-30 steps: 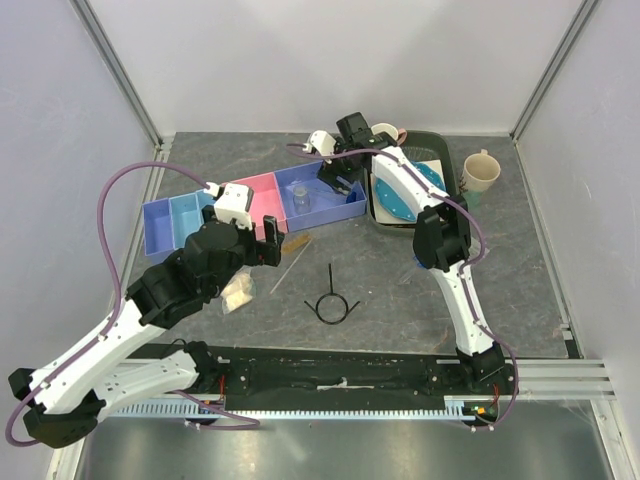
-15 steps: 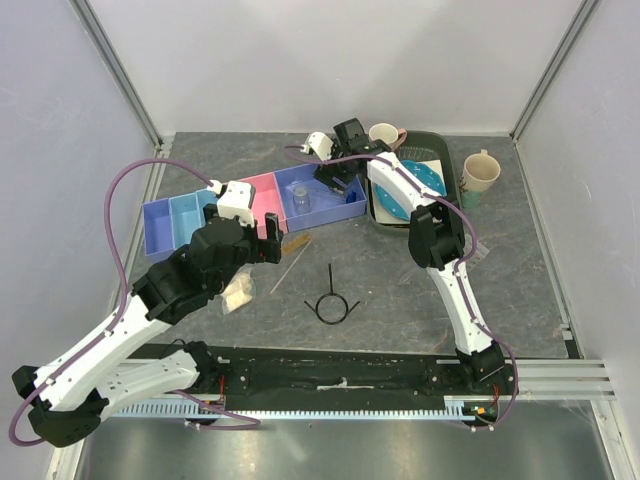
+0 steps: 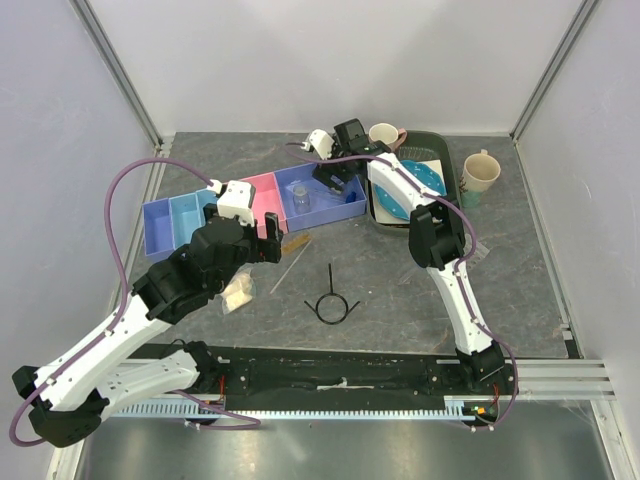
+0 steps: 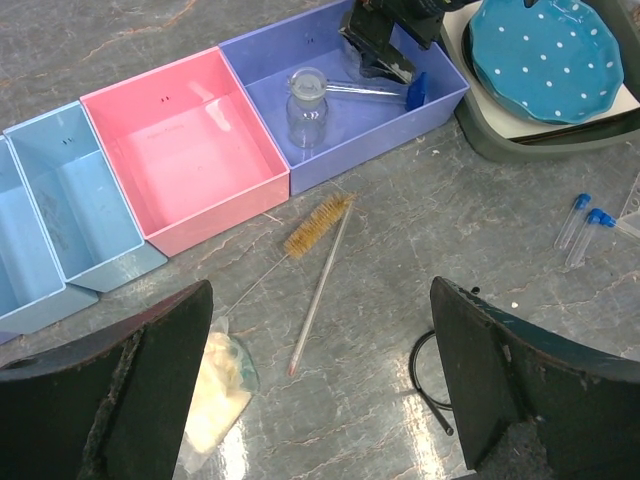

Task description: Organize the chemistry lab equipment

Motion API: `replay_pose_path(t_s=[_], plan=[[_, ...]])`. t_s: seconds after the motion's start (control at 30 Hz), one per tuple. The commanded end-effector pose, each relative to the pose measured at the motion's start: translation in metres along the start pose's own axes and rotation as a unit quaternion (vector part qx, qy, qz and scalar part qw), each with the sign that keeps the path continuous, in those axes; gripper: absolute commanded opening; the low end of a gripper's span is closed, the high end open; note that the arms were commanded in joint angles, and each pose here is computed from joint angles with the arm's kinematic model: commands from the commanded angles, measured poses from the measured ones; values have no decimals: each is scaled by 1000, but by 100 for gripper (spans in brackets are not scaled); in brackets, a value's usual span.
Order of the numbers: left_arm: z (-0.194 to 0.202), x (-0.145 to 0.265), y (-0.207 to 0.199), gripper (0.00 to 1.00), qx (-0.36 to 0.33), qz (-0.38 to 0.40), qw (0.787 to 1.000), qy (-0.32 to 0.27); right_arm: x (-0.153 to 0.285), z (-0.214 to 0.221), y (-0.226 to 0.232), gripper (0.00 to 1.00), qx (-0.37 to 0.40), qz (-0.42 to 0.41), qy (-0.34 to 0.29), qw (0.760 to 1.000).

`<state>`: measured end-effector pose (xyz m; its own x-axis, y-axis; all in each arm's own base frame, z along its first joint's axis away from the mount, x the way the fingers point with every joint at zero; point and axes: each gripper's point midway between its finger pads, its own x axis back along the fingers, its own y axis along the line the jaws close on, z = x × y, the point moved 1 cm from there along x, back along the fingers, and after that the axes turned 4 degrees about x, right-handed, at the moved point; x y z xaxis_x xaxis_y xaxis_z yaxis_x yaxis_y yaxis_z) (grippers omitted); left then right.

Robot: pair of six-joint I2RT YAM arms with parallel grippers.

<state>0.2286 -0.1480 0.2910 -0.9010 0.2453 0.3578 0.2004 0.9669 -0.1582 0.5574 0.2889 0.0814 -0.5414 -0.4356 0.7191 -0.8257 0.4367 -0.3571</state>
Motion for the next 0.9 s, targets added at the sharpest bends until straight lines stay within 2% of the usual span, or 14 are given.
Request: replay_pose_path(t_s=[0.0, 0.3, 0.53, 0.7, 0.83, 0.87], plan=[[-25, 6, -8, 95, 34, 17, 999, -34, 33, -42, -20, 98, -11, 30, -56, 998], [-16, 4, -10, 100, 52, 26, 998, -27, 99, -86, -19, 98, -3, 12, -125, 992], [-3, -7, -17, 100, 77, 51, 996, -7, 148, -98, 5, 98, -13, -35, -164, 986], [16, -21, -20, 100, 87, 61, 994, 36, 180, -93, 26, 98, -73, -57, -170, 981], [39, -31, -27, 100, 89, 76, 990, 80, 214, -89, 57, 98, -76, -107, -193, 972], [46, -32, -28, 100, 90, 79, 988, 94, 212, -77, 70, 98, -80, -124, -183, 972]])
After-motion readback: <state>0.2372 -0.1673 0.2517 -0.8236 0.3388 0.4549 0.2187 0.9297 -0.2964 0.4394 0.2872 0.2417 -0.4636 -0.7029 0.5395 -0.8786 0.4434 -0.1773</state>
